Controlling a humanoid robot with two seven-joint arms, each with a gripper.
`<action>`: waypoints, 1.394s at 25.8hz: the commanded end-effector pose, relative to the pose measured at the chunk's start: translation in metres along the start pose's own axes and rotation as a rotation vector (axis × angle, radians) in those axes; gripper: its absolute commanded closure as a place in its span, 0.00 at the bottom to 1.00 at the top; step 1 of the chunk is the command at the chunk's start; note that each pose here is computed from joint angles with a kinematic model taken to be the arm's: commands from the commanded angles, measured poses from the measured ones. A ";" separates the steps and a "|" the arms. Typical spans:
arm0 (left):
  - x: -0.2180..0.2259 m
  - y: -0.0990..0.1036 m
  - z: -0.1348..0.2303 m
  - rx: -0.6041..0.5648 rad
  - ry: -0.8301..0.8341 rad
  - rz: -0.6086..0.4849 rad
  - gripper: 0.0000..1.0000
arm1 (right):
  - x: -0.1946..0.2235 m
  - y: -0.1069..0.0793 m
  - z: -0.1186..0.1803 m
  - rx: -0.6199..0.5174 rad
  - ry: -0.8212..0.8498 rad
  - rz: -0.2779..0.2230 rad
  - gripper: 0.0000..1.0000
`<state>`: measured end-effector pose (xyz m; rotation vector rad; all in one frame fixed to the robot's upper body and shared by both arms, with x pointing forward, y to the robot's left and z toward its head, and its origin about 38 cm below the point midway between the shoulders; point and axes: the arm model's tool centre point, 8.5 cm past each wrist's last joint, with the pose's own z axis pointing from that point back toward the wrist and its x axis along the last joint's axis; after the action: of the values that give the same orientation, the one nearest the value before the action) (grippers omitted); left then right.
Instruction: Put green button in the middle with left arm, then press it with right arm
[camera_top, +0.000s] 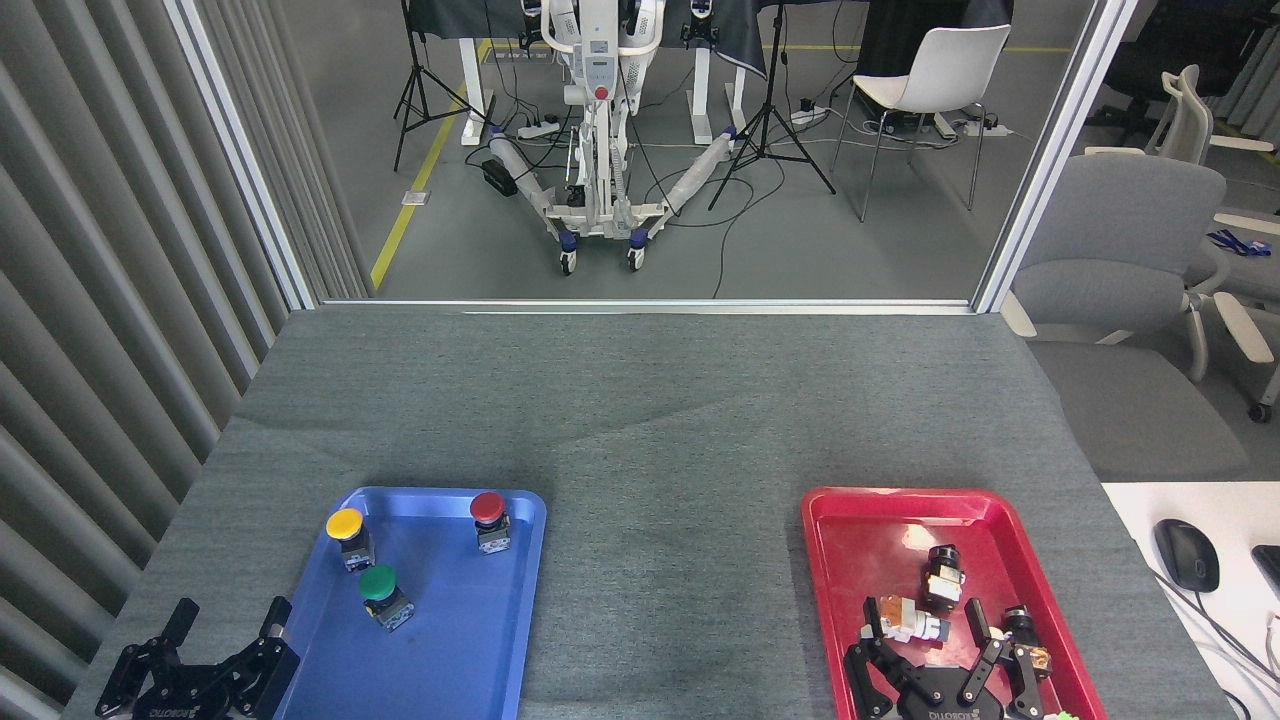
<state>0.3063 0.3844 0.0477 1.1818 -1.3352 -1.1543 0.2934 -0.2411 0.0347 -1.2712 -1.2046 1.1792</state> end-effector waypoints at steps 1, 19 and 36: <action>-0.001 0.001 0.000 -0.001 -0.003 -0.004 0.00 | 0.000 0.000 0.000 0.001 -0.001 -0.001 0.00; 0.093 -0.061 -0.018 -0.145 -0.100 -0.181 0.01 | 0.001 0.000 0.000 0.000 -0.001 -0.002 0.00; 0.087 -0.087 -0.051 -0.206 -0.046 -0.098 0.01 | 0.000 0.000 0.000 0.000 -0.002 0.002 0.00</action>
<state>0.3528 0.2876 -0.0252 1.1032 -1.1777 -1.3830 0.2934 -0.2407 0.0345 -1.2700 -1.2047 1.1811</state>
